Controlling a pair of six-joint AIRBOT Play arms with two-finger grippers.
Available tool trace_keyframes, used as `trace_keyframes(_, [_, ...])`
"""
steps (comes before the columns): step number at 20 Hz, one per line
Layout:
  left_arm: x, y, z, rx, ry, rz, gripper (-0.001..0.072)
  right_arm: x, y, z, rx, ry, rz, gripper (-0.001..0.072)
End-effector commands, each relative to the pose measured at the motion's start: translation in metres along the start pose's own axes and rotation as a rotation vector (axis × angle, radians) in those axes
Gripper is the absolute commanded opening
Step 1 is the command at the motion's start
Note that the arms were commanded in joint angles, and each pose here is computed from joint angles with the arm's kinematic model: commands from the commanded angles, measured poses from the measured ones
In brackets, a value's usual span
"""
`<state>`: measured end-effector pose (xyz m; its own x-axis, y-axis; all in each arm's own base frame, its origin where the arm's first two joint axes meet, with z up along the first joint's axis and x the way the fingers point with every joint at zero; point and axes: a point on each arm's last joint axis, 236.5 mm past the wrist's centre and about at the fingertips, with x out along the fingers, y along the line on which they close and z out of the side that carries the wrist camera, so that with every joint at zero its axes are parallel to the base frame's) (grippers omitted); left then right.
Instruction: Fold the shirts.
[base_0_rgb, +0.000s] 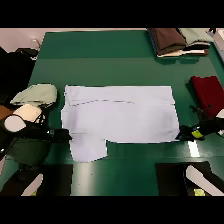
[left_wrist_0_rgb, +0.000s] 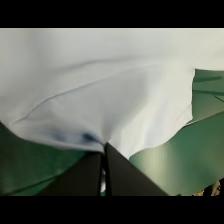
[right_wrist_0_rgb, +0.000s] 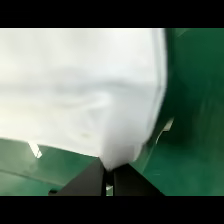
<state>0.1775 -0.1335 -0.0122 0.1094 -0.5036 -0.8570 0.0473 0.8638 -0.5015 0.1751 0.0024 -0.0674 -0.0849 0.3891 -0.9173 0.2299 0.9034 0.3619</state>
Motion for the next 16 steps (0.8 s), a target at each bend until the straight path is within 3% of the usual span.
trace_keyframes(1, [-0.024,-0.003,-0.034,-0.007,0.022,0.027,0.0026,-0.036,0.003,-0.008,-0.081,-0.056,-0.086,0.0021])
trace_keyframes(6, [-0.04,-0.009,-0.053,-0.008,0.047,0.034,0.0026,-0.065,-0.004,-0.009,-0.123,-0.186,-0.195,0.002])
trace_keyframes(16, [-0.039,0.012,0.155,0.14,-0.261,0.183,0.0028,-0.089,0.039,0.122,-0.3,-0.229,-0.218,0.002])
